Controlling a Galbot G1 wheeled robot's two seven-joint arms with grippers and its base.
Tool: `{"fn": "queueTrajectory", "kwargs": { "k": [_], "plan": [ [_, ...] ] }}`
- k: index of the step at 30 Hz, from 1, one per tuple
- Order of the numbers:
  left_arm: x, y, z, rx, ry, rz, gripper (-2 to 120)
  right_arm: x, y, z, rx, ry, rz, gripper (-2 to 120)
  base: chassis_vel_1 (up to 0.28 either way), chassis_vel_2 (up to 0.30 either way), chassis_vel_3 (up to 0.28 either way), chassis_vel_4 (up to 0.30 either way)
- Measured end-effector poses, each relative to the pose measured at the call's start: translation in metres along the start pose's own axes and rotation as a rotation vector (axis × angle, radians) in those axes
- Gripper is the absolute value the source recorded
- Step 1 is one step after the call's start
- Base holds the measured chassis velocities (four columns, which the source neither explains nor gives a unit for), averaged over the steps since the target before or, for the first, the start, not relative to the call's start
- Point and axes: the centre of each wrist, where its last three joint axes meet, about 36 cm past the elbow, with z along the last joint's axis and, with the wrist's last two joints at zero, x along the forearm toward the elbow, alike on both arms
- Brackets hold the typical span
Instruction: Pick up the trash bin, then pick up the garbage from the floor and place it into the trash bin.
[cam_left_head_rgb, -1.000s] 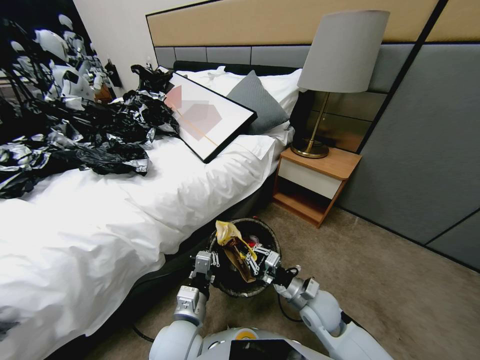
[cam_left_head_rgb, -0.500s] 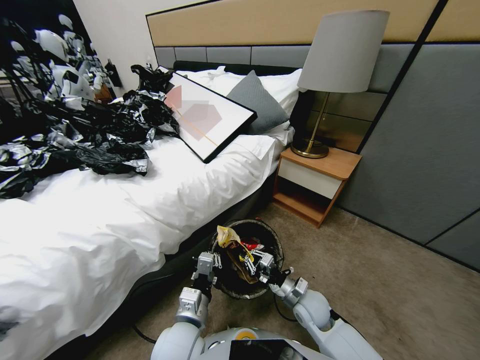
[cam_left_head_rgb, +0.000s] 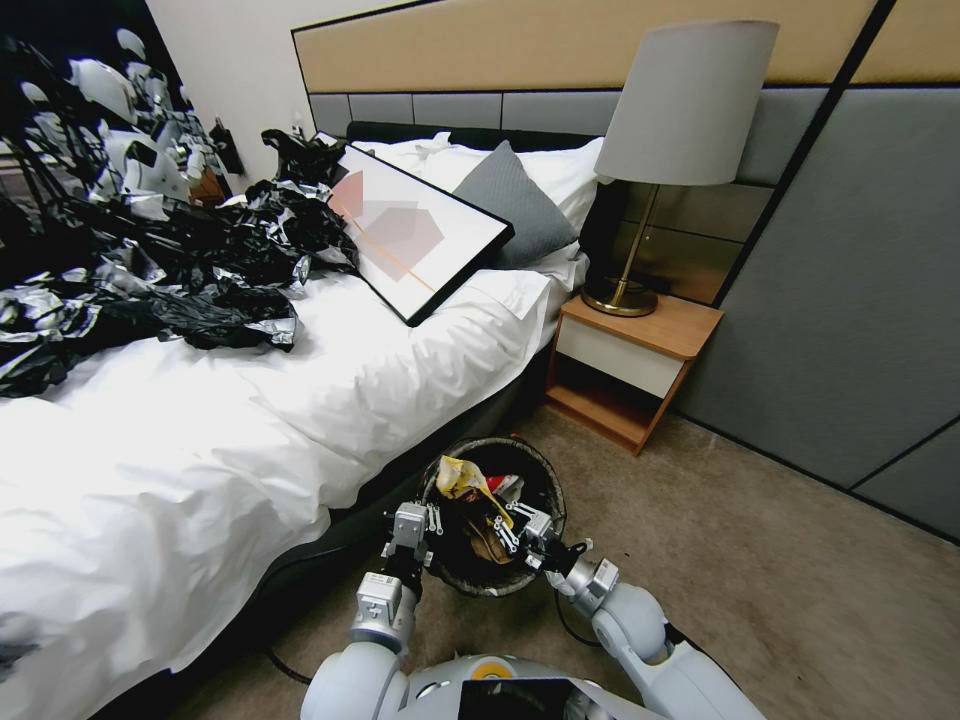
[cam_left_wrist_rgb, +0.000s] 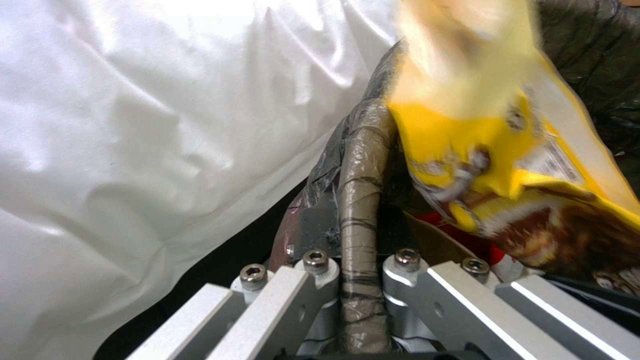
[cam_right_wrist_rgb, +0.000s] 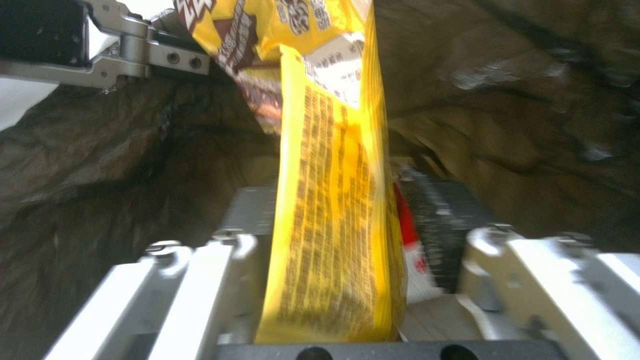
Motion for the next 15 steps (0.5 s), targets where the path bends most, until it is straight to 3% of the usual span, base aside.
{"fn": "queueTrajectory", "kwargs": {
  "k": [11,15],
  "plan": [
    [-0.0003,-0.0001,-0.0004,0.003,0.0,0.0,0,0.0018,-0.001,0.0009,0.007,0.004,-0.004,95,0.0,0.0,0.0,0.0],
    [-0.0007,-0.0001,-0.0003,0.003,0.002,0.0,0,0.0026,-0.0009,0.001,0.008,0.005,-0.007,100,0.0,0.0,0.0,0.0]
  ]
}}
